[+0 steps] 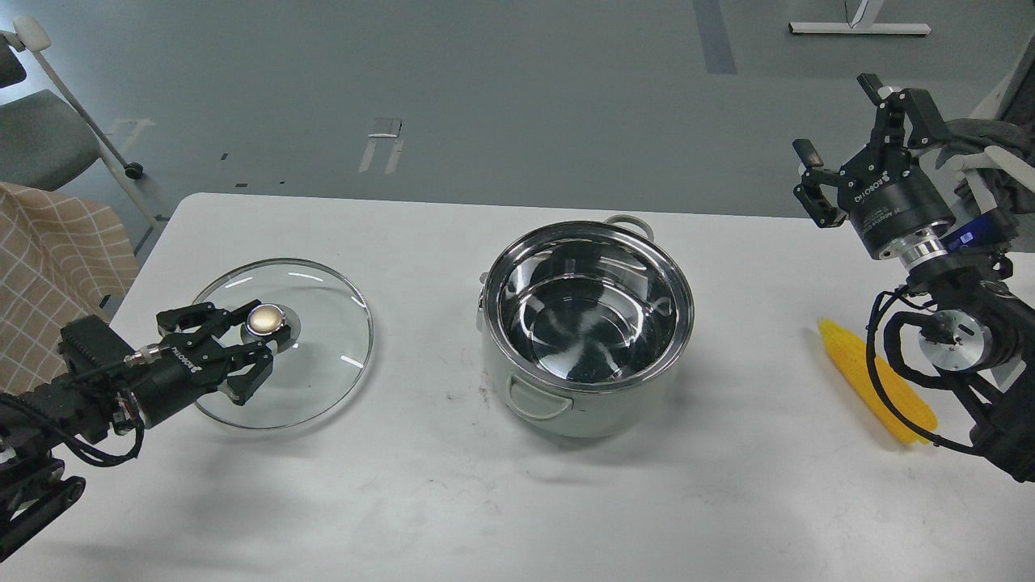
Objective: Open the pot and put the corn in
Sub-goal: 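Lower the lid onto the table beside the pot and release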
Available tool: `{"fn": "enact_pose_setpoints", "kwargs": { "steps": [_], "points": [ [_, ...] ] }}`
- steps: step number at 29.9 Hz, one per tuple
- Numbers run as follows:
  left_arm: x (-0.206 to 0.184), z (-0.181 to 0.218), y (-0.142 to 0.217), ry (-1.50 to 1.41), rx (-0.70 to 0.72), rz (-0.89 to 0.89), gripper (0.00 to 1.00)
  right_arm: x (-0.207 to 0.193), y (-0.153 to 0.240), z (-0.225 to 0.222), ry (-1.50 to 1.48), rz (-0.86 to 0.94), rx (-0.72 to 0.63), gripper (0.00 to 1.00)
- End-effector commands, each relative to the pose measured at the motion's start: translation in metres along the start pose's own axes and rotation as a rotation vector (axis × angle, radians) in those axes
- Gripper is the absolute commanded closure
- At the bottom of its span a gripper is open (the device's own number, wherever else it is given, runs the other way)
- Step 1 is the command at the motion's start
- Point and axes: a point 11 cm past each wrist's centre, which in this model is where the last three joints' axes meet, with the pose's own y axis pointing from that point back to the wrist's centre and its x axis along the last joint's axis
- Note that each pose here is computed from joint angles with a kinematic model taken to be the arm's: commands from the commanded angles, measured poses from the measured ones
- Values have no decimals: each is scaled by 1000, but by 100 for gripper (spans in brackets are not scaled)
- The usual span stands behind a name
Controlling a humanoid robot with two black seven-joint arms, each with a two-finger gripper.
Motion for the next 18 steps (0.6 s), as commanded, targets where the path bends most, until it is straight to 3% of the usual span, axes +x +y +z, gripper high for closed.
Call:
{"fn": "enact_pose_setpoints", "kwargs": {
  "steps": [1, 7, 10, 11, 14, 18],
  "points": [
    [-5, 6, -4, 15, -6, -2, 72, 1, 1, 0, 2, 1, -2, 0],
    [-13, 8, -4, 27, -5, -18, 66, 1, 3, 2, -1, 4, -6, 0],
    [-14, 8, -4, 28, -4, -20, 58, 2, 4, 4, -3, 7, -8, 0],
    [-14, 8, -4, 28, -4, -20, 51, 2, 4, 4, -4, 6, -9, 0],
    [-14, 8, -4, 29, -7, -23, 40, 2, 5, 5, -4, 7, -10, 0],
    [-15, 8, -3, 29, -4, -25, 37, 1, 5, 6, -6, 6, -11, 0]
  ]
}}
